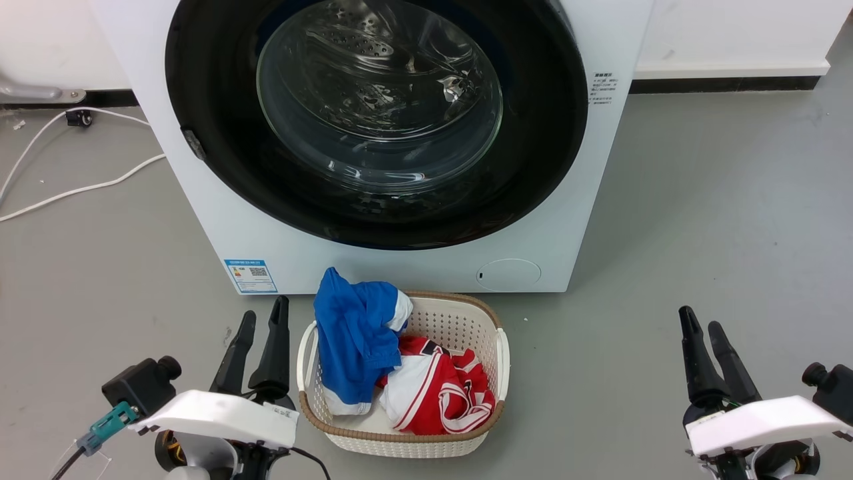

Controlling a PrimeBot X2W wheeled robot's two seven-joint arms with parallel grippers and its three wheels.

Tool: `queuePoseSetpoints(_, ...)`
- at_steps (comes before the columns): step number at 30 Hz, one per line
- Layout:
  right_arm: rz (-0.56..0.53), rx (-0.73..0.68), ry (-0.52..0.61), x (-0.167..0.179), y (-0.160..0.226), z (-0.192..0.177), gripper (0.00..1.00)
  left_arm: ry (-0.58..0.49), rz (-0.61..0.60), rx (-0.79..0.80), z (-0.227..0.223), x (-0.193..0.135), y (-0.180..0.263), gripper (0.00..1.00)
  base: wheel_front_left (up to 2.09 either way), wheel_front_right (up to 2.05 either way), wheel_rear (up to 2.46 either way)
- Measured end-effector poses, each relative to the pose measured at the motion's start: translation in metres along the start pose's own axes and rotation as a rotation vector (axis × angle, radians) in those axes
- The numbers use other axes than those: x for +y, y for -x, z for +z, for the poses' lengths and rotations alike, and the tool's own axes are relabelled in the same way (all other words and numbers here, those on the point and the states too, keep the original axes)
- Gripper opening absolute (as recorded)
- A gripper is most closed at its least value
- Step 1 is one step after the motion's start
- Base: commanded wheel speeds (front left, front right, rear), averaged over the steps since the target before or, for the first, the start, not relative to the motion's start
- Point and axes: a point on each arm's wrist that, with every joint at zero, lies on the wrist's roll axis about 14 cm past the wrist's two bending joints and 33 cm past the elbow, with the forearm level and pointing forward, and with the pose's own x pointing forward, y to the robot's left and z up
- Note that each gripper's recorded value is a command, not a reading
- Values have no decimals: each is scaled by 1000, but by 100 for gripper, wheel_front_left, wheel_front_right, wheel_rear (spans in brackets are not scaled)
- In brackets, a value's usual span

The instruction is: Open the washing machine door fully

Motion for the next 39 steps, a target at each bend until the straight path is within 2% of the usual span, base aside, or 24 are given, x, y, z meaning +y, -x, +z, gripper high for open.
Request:
queuePoseSetpoints(23, 55, -8, 301, 15, 6, 2, 100, -356, -53, 12, -6, -10, 2, 100, 0, 0, 0)
queuePoseSetpoints(39, 68, -7, 453, 17, 10, 2, 100, -508, -86, 9, -10, -14, 3, 100, 0, 0, 0)
